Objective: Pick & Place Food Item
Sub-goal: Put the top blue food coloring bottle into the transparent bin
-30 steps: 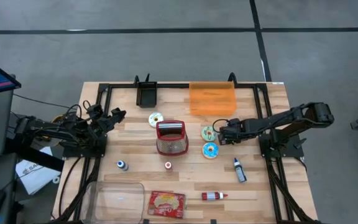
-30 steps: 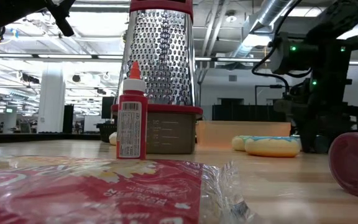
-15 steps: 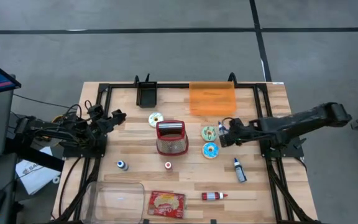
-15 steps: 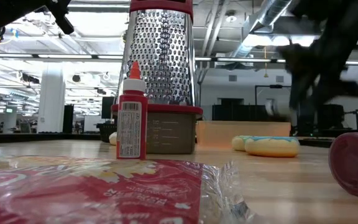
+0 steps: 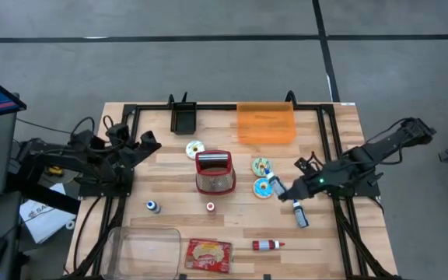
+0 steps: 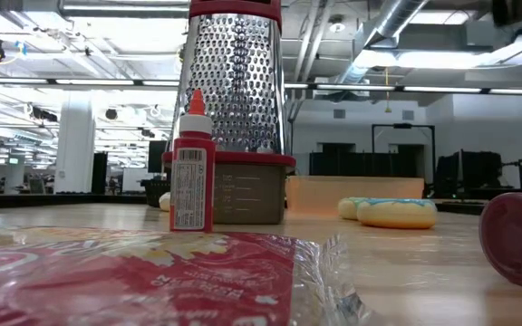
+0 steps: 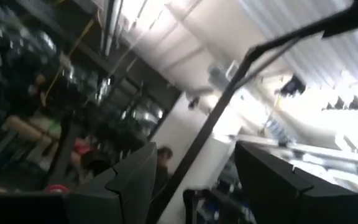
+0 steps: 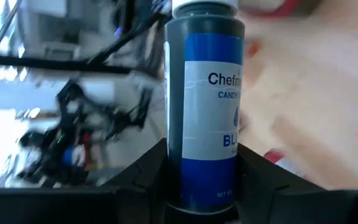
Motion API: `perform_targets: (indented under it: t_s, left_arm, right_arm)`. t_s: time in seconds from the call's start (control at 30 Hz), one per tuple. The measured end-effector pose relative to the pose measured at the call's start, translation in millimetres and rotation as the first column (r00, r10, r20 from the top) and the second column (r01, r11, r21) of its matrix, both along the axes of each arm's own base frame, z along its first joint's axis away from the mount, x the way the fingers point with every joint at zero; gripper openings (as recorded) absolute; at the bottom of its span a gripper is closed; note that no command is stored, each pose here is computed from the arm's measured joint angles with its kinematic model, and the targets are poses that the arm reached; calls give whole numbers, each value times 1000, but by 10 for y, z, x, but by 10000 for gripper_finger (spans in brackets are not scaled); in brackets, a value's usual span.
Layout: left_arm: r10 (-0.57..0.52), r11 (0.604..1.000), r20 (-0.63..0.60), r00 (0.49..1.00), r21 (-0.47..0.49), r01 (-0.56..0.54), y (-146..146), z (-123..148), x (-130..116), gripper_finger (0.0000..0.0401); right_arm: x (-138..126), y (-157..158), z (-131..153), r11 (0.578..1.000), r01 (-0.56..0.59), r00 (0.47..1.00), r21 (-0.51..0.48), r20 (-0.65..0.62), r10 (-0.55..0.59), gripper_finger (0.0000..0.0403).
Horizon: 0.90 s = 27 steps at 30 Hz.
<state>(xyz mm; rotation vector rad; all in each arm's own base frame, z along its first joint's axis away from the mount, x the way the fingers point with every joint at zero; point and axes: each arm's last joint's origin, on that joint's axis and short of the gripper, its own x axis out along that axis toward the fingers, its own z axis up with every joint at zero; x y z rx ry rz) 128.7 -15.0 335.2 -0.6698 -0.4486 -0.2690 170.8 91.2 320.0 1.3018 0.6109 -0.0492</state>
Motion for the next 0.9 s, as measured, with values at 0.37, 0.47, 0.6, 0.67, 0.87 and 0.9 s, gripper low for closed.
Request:
perform_targets:
  t_s: [0.37, 0.47, 0.6, 0.67, 0.87, 0.9]
  left_arm:
    - [24, 940, -362, 932, 326, 102, -239, 727, 564, 214]
    - [47, 880, -345, 937, 459, 125, -373, 890, 709, 214]
    - [65, 773, -298, 952, 619, 141, -597, 1023, 903, 214]
    - [63, 724, -283, 957, 673, 151, -697, 1078, 992, 215]
    - [76, 615, -312, 947, 762, 202, -886, 1123, 1274, 238]
    - [73, 608, -303, 950, 769, 198, -909, 1147, 1295, 243]
  right_arm:
    - [427, 443, 664, 933, -328, 936, 146, 186, 300, 136]
    - [572, 528, 792, 921, -355, 909, 163, 292, 298, 137]
    - [771, 593, 911, 910, -369, 862, 188, 435, 259, 137]
    - [865, 626, 920, 907, -373, 847, 195, 471, 247, 137]
    - [1164, 667, 905, 883, -423, 827, 203, 485, 284, 137]
    - [1205, 675, 905, 879, -432, 824, 202, 484, 294, 137]
